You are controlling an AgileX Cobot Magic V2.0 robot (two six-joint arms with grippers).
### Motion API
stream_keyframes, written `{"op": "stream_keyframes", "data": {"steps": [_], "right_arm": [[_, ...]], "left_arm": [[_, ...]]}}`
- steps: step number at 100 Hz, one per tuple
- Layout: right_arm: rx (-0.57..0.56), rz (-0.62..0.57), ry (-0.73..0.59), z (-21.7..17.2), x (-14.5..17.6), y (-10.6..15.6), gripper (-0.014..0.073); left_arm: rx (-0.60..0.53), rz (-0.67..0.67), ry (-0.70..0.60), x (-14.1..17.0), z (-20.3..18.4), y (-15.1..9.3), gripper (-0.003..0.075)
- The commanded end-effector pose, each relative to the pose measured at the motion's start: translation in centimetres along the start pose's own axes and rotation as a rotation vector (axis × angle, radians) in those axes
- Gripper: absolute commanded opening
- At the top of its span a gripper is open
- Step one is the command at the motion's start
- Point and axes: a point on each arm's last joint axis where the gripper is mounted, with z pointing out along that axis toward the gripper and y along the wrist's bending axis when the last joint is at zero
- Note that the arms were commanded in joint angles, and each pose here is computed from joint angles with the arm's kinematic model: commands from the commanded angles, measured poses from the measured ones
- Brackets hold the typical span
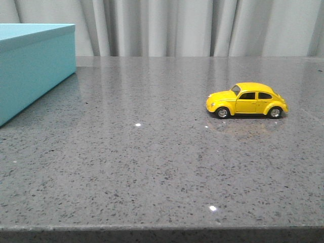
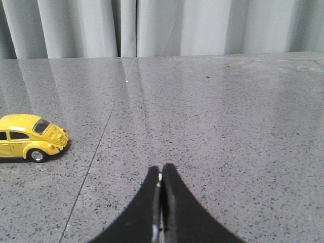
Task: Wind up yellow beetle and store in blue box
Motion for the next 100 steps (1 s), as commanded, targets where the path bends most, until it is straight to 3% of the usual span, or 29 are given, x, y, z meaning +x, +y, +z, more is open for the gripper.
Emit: {"op": "stream_keyframes", "data": {"steps": [1,81,100], "right_arm": [[-0.008,-0.015,-0.111,-0.3,-1.4,0.1,-0.0059],[-0.010,-0.015,-0.122,-0.3,-1.5,0.1,-0.0059],[-0.025,-0.015,-0.230,-0.5,-2.6,0.3,-0.0059]], "left_arm": [[0.002,-0.019,-0.066,0.6,0.0,0.0,-0.0020],[0.000,0.006,-0.115,0.1,0.0,0.0,-0.0020],[0.002,0.006,-0.178,-0.9,-0.2,0.0,-0.0020]]}}
